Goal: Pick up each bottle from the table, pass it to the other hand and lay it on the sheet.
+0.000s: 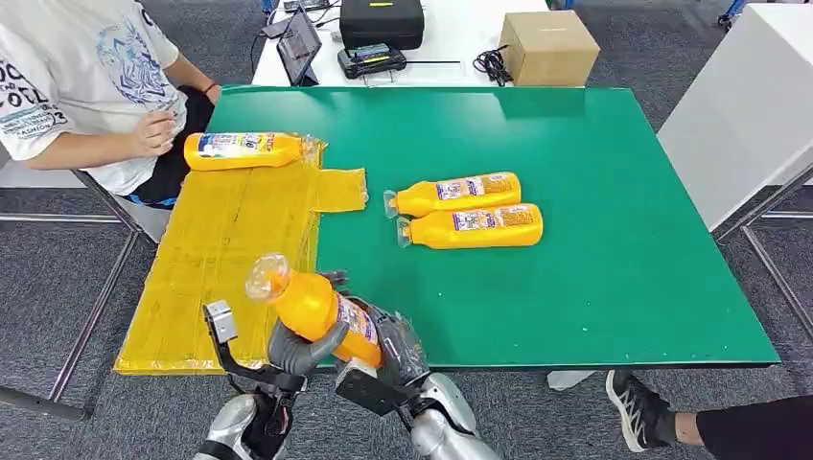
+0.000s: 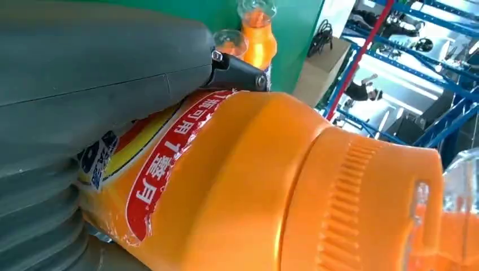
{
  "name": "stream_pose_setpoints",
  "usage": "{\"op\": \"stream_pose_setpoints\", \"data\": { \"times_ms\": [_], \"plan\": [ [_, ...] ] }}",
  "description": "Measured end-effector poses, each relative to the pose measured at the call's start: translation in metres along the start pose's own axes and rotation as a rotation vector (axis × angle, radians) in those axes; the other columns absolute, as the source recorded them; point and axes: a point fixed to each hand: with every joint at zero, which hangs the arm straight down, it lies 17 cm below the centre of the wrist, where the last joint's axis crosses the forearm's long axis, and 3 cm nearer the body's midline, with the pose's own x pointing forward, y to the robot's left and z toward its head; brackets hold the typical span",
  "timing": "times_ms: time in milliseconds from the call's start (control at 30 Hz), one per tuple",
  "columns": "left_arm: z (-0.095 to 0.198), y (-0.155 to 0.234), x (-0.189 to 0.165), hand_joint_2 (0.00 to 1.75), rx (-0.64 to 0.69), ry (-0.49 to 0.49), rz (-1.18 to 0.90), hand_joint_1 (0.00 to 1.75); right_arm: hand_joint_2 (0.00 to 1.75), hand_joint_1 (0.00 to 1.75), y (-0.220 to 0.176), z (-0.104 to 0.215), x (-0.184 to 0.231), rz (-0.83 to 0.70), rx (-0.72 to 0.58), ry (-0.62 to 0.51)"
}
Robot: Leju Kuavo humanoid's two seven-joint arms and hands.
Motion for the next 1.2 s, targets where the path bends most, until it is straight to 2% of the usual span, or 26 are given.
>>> {"op": "stream_pose_setpoints", "data": {
  "times_ms": [600, 633, 667, 733, 767, 833, 933, 1033, 1200],
  "plan": [
    [0.000, 0.003, 0.005, 1.75, 0.031, -0.029, -0.048, 1.75, 1.75, 1.75, 0.002, -0.001, 0.001, -0.016, 0.007, -0.001],
    [0.000, 0.003, 0.005, 1.75, 0.031, -0.029, -0.048, 1.75, 1.75, 1.26, 0.002, -0.001, 0.001, -0.016, 0.007, -0.001],
    [0.000, 0.003, 0.004, 1.75, 0.034, -0.030, -0.049, 1.75, 1.75, 0.00, 0.002, -0.001, 0.001, -0.015, 0.007, 0.000],
    [-0.001, 0.004, 0.006, 1.75, 0.046, -0.039, -0.072, 1.75, 1.75, 0.00, 0.002, -0.001, 0.001, -0.013, 0.010, 0.000],
    [-0.002, 0.005, 0.008, 1.75, 0.053, -0.046, -0.089, 1.75, 0.00, 0.00, 0.002, -0.001, 0.000, -0.012, 0.009, 0.003],
    [-0.004, 0.006, 0.012, 1.75, 0.073, -0.063, -0.133, 1.75, 0.00, 0.00, -0.003, -0.001, 0.000, -0.002, -0.019, 0.008],
    [-0.016, 0.007, 0.039, 1.75, 0.101, -0.143, -0.193, 1.75, 0.00, 0.00, -0.026, -0.001, 0.013, -0.063, -0.165, -0.005],
    [-0.028, 0.014, 0.069, 1.75, 0.142, -0.221, -0.280, 1.75, 0.00, 0.00, -0.066, -0.002, 0.035, -0.156, -0.322, -0.037],
    [-0.042, 0.035, 0.109, 1.75, 0.222, -0.308, -0.421, 1.75, 0.00, 0.00, -0.141, 0.006, 0.081, -0.234, -0.544, -0.167]
  ]
}}
